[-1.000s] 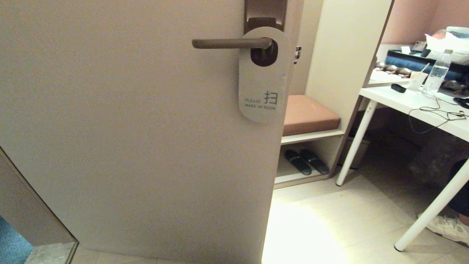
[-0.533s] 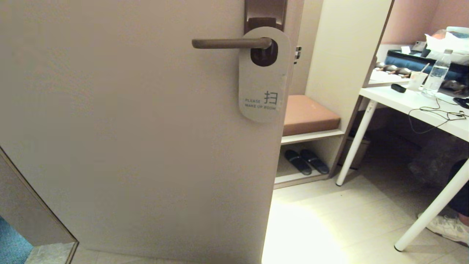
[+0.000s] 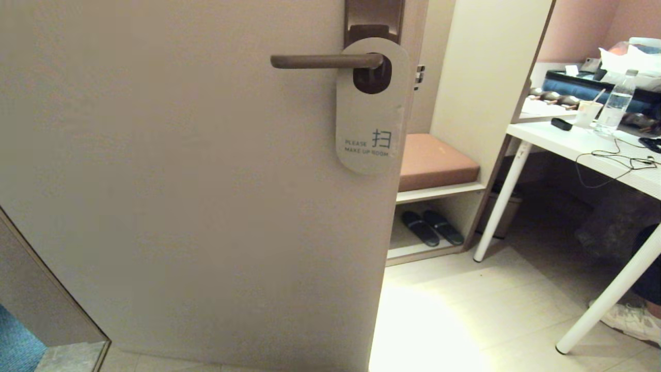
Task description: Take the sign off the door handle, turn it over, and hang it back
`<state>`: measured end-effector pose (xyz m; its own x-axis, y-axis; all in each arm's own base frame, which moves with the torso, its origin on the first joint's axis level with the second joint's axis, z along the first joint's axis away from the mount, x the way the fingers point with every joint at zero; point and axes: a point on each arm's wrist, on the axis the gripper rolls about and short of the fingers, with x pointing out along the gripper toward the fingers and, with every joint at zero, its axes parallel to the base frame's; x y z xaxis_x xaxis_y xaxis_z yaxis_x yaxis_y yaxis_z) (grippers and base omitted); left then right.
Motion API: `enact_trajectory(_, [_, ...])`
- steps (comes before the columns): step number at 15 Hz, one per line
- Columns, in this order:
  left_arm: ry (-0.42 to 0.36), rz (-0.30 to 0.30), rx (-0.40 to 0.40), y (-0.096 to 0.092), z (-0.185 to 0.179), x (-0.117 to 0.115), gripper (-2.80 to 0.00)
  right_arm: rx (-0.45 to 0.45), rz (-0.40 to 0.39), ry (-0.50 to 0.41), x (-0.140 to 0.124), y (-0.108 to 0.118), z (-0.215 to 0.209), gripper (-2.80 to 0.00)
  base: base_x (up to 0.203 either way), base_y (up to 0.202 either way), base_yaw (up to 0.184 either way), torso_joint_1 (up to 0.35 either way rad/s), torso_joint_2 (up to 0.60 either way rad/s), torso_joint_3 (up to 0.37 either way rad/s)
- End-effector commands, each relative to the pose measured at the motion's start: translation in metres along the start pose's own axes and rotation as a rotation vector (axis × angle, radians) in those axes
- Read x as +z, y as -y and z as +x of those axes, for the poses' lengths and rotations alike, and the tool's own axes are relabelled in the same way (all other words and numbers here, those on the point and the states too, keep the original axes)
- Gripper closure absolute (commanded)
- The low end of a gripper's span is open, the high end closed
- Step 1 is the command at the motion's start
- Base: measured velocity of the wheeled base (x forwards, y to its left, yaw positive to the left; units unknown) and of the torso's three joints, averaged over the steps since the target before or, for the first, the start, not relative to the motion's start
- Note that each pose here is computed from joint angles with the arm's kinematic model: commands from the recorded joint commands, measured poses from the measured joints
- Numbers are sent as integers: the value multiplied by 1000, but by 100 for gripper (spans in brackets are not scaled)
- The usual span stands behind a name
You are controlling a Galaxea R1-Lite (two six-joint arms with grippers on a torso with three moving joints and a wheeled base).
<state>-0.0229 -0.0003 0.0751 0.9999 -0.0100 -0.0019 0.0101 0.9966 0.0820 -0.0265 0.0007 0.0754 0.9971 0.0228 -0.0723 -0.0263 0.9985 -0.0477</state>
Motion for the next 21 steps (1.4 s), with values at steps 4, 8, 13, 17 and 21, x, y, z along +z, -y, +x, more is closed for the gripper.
enact_trajectory(4, [-1,1,1,0,0,0,0,0,-1,-1,0,0,0,0,0,0,0,0,0,0])
enact_trajectory(8, [-1,1,1,0,0,0,0,0,-1,-1,0,0,0,0,0,0,0,0,0,0])
enact_trajectory(13, [-1,1,1,0,0,0,0,2,-1,-1,0,0,0,0,0,0,0,0,0,0])
enact_trajectory(17, [-1,1,-1,0,0,0,0,0,-1,-1,0,0,0,0,0,0,0,0,0,0])
enact_trajectory(21, [-1,1,1,0,0,0,0,0,-1,-1,0,0,0,0,0,0,0,0,0,0])
